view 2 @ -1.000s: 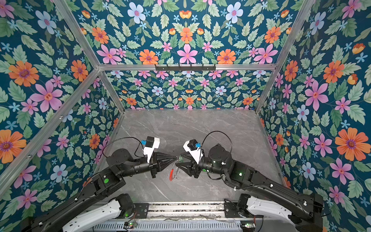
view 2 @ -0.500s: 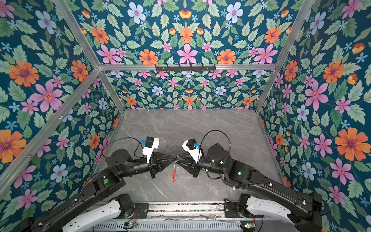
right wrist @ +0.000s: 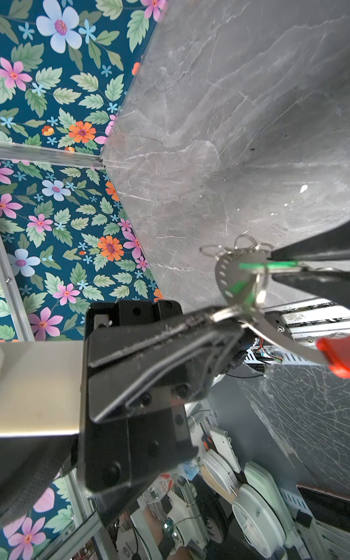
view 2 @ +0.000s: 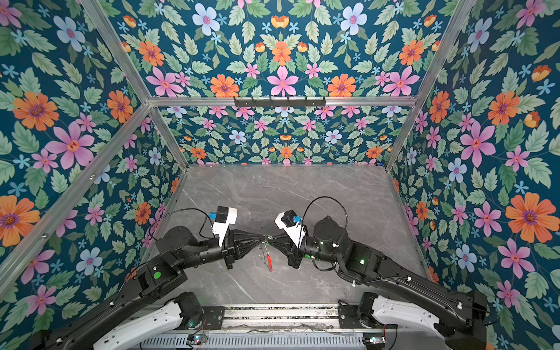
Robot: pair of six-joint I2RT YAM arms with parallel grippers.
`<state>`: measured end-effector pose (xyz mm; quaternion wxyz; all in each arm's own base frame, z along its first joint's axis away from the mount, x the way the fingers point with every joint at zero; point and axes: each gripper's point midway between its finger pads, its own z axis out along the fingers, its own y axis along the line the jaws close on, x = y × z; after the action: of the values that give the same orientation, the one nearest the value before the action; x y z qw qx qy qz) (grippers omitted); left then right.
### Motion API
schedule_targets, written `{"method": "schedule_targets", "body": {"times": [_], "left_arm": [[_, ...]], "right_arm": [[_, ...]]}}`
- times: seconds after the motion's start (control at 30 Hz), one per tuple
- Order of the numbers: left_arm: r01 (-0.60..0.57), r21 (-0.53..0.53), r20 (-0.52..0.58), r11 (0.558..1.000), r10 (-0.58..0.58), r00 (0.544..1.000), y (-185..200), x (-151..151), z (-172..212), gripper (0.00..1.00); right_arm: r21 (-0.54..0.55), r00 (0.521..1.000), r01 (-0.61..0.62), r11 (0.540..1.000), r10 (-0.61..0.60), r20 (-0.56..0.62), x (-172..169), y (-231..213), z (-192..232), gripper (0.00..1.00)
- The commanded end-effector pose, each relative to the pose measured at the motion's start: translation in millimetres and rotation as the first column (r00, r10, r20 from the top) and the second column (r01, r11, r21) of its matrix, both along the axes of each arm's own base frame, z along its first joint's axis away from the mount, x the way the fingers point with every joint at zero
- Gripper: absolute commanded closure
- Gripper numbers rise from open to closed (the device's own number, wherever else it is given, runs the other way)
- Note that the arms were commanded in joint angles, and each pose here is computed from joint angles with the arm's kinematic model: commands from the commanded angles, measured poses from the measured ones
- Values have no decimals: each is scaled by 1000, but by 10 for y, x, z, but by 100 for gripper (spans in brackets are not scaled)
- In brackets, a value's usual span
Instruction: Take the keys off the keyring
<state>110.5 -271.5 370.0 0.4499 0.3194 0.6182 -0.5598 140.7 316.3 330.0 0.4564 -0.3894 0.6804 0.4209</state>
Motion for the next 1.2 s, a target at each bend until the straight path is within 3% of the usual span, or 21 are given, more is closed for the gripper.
{"method": "schedule_targets", "body": {"times": [0.0,0.67,0.93,1.17], "left_arm": [[-14,-58,33,998,15,999,31,7,135,100],[-57,-196,82,979,74,994,136,41,211,100],[-2,-207,83,978,20,996,54,-3,169,100],[-44,-203,89,978,63,994,116,32,162,100]], "right_arm": [[4,1000,-8,1000,8,14,-12,-5,31,100],[-85,990,-134,987,138,34,-271,212,-64,100],[-80,984,-167,983,172,51,-295,276,-8,100],[-79,987,-146,986,151,53,-265,256,-3,100]]}}
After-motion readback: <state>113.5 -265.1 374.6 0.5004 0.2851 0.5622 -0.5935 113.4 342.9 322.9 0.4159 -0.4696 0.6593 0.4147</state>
